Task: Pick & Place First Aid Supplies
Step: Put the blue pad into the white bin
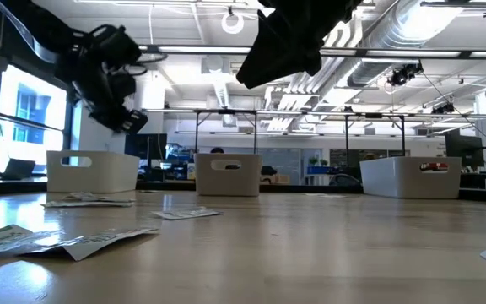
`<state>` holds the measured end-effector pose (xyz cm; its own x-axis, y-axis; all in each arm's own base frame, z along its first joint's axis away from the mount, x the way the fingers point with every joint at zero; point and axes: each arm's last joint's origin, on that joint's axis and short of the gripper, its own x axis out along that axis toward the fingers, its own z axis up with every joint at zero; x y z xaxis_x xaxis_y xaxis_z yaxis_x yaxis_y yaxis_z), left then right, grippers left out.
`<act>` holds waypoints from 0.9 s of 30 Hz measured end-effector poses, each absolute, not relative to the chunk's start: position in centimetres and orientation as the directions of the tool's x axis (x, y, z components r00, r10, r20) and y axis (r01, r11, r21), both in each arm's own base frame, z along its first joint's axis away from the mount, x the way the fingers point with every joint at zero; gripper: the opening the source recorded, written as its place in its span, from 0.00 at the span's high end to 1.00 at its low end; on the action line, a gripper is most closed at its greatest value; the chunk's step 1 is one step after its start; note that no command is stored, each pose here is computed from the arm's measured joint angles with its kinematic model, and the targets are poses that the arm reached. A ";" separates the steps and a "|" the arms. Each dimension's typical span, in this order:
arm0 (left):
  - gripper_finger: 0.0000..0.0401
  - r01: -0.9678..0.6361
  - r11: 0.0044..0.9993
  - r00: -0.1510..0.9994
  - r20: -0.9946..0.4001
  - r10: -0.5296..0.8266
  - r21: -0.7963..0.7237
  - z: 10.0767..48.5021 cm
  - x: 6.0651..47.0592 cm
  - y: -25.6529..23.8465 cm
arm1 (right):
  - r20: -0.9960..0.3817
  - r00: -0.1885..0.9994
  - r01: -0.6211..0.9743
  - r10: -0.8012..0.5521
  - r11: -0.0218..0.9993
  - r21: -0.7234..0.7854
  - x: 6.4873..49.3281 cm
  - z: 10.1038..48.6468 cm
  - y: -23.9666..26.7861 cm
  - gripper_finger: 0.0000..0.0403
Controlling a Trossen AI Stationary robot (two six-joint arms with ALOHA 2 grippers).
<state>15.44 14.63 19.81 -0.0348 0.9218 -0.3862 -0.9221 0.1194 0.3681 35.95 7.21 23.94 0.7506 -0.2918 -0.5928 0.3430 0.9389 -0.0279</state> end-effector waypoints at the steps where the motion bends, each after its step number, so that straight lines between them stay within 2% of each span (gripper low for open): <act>1: 1.00 -0.926 0.123 -0.040 -0.415 0.909 0.358 19.5 15.1 15.1 | -0.592 0.750 0.348 -0.297 0.937 -0.030 36.0 23.9 7.1 0.70; 7: 1.00 -0.918 0.115 -0.135 -0.571 0.809 0.379 19.2 13.8 17.4 | -0.590 0.744 0.366 -0.312 0.930 -0.030 36.1 23.9 6.6 0.70; 11: 1.00 -0.907 0.171 -0.134 -0.648 0.750 0.386 19.5 14.6 18.4 | -0.591 0.744 0.368 -0.313 0.929 -0.030 36.1 23.9 6.5 0.70; 17: 1.00 -0.882 0.290 -0.140 -0.795 0.590 0.370 19.1 15.3 19.8 | -0.592 0.745 0.364 -0.309 0.931 -0.028 36.1 23.9 6.6 0.70; 19: 1.00 -0.867 0.313 -0.165 -0.816 0.554 0.388 18.8 15.4 20.4 | -0.596 0.746 0.355 -0.297 0.935 -0.021 36.1 23.9 6.6 0.70; 27: 0.97 -0.856 0.284 -0.232 -0.811 0.537 0.433 17.7 15.5 21.9 | -0.605 0.750 0.333 -0.266 0.943 -0.002 36.1 23.9 6.7 0.70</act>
<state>15.49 21.91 17.67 -0.2318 0.5372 -0.8109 -0.8559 0.2836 0.4325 36.10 6.68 23.88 0.7501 -0.2661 -0.6054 0.3326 0.9431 -0.0025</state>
